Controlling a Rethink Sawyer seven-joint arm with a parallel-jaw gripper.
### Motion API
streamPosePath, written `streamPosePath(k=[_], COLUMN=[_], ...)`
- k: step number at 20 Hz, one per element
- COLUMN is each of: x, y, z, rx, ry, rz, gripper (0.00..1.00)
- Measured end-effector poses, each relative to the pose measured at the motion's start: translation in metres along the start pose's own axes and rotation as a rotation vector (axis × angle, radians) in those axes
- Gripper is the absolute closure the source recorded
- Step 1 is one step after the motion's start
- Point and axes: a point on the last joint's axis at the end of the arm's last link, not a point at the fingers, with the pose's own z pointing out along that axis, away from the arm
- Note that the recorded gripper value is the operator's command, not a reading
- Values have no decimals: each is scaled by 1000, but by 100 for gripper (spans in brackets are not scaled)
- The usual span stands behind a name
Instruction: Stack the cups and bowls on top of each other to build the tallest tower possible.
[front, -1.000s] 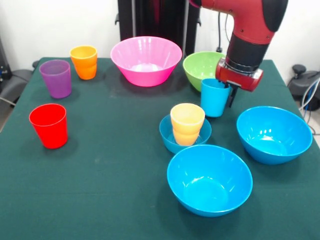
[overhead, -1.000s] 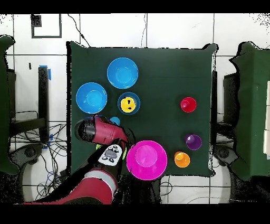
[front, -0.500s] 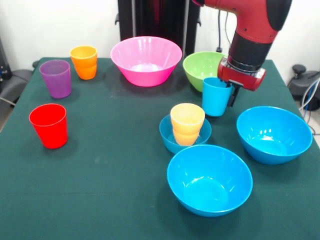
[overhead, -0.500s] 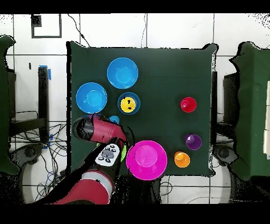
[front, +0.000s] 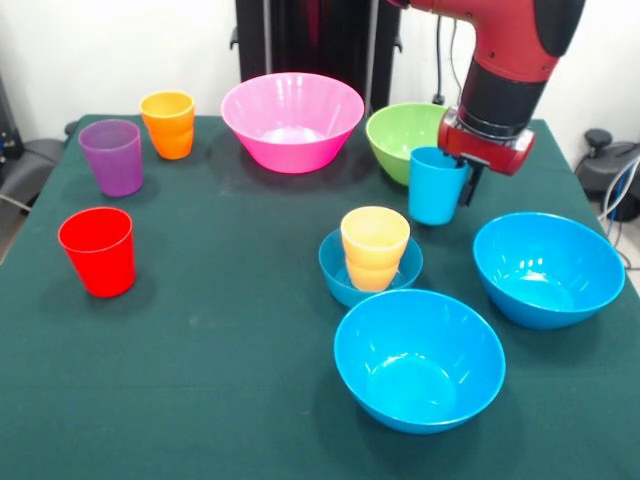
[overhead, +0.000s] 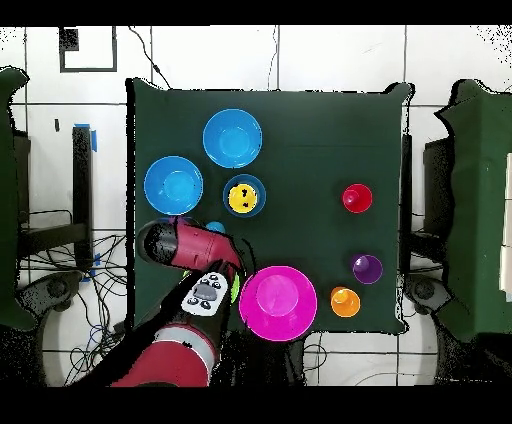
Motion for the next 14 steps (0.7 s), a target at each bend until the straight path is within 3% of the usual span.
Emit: streamPosePath(k=[6,12,14], x=[1,-1,-5], y=[2,6,10], z=[-19,-31,-32], rx=[-18,-38,-63], ry=[128,184,200], rz=[42,69,91], gripper=[100,100,100])
